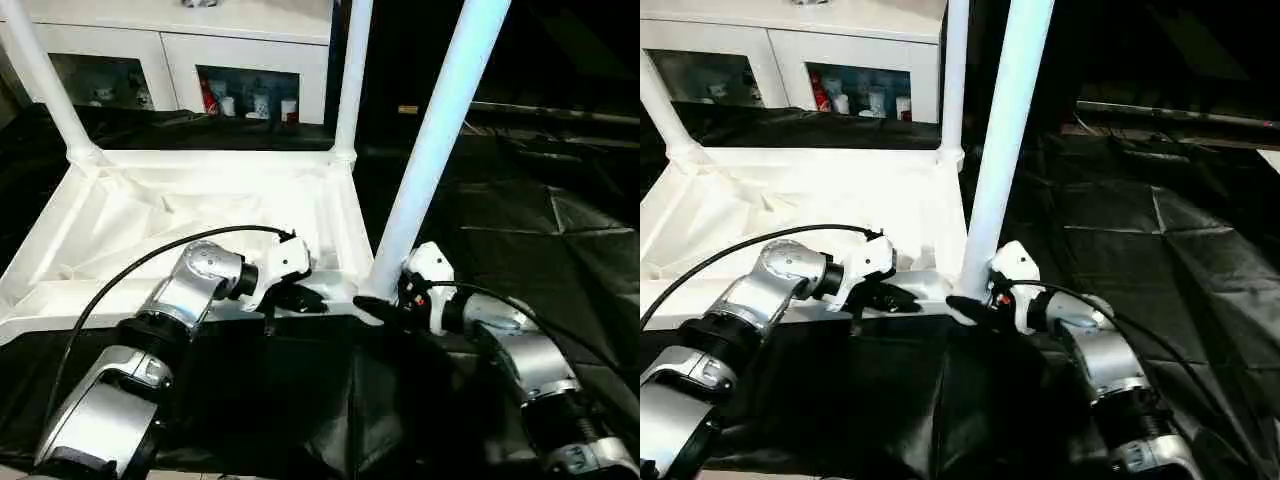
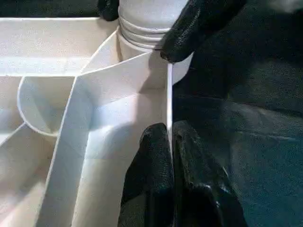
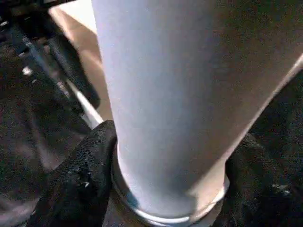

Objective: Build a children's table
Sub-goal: Rotate leg to tighten

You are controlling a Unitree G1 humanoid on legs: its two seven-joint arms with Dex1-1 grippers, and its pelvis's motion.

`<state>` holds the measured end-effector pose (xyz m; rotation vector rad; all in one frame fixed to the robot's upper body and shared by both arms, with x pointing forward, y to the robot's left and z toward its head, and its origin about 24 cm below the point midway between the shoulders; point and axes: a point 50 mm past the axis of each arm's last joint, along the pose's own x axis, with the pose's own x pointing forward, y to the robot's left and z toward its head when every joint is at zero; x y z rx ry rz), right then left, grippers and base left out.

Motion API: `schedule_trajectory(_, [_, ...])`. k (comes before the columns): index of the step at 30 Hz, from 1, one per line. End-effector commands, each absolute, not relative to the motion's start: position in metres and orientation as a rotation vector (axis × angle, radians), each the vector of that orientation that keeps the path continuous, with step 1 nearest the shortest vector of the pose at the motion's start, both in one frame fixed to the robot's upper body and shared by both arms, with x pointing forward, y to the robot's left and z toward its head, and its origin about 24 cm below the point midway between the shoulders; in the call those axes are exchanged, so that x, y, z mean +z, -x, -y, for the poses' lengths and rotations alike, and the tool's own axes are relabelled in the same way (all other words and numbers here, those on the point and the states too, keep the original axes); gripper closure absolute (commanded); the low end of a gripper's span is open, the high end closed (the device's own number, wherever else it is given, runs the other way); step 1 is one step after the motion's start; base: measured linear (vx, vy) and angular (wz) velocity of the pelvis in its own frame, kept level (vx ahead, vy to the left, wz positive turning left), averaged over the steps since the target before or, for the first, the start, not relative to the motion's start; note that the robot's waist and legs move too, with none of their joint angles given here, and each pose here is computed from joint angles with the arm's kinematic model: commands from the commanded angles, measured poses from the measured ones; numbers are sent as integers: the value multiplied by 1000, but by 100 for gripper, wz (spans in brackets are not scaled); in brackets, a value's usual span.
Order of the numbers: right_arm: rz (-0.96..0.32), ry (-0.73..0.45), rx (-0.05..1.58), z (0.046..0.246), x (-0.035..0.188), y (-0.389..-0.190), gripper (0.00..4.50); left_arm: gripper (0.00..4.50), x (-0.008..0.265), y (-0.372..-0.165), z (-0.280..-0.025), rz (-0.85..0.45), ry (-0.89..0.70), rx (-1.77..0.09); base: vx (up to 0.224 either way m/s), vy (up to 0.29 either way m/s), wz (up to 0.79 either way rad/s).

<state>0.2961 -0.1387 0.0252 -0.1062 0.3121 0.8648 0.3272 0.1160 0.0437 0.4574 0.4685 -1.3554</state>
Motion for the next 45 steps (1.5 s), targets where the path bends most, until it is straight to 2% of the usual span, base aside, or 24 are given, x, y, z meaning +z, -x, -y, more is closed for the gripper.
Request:
schedule_trajectory(1, [-364, 52, 639, 136, 9, -300, 177, 450, 16, -320, -106, -555, -424, -1249, 0, 0, 0])
schedule_trajectory(2, [-364, 52, 639, 136, 9, -300, 177, 450, 16, -320, -106, -555, -424, -1249, 0, 0, 0])
schedule_trajectory(3, [-388, 30, 480, 128, -1, -303, 177, 450, 13, -321, -86, -536, -401, -1214, 0, 0, 0])
schedule_trajectory(6, [-396, 39, 424, 121, -5, -303, 178, 450, 12, -321, -74, -528, -391, -1199, 0, 0, 0])
schedule_trajectory(7, [-407, 24, 387, 115, -7, -304, 178, 450, 12, -320, -66, -523, -386, -1190, 0, 0, 0])
schedule_trajectory(8, [-423, 20, 364, 100, -10, -305, 178, 450, 13, -319, -51, -510, -371, -1189, 0, 0, 0])
schedule_trajectory(11, [-407, 46, 403, 88, -8, -305, 178, 450, 14, -318, -42, -498, -368, -1199, 0, 0, 0])
schedule_trajectory(12, [-391, 29, 417, 85, -5, -305, 143, 450, 15, -318, -42, -493, -378, -1203, 0, 0, 0])
schedule_trajectory(13, [-391, 29, 417, 85, -5, -305, 143, 450, 15, -318, -42, -493, -378, -1203, 0, 0, 0])
schedule_trajectory(14, [-381, 20, 422, 86, -4, -306, 143, 450, 15, -318, -43, -493, -381, -1208, 0, 0, 0])
schedule_trajectory(16, [-340, 35, 450, 95, 3, -311, 106, 450, 15, -319, -54, -504, -397, -1234, 0, 0, 0])
schedule_trajectory(17, [-330, 44, 455, 97, 5, -313, 103, 450, 14, -319, -56, -509, -401, -1237, 0, 0, 0])
schedule_trajectory(20, [-302, 64, 537, 115, 16, -316, 103, 450, 14, -319, -69, -521, -417, -1265, 0, 0, 0])
schedule_trajectory(22, [-301, 117, 686, 136, 24, -311, 103, 450, 14, -316, -75, -545, -419, -1315, 0, 0, 0])
schedule_trajectory(28, [-311, 155, 870, 158, 36, -302, 103, 450, 17, -316, -77, -541, -414, -1333, 0, 0, 0])
schedule_trajectory(35, [-318, 164, 877, 163, 39, -304, 103, 450, 13, -314, -85, -553, -426, -1336, 0, 0, 0])
schedule_trajectory(39, [-328, 154, 892, 155, 35, -305, 103, 450, 15, -314, -92, -548, -415, -1332, 0, 0, 0])
schedule_trajectory(40, [-328, 146, 894, 150, 34, -305, 119, 450, 14, -312, -96, -549, -417, -1335, 0, 0, 0])
schedule_trajectory(45, [-311, 108, 889, 135, 30, -309, 146, 450, 16, -312, -109, -528, -388, -1312, 0, 0, 0])
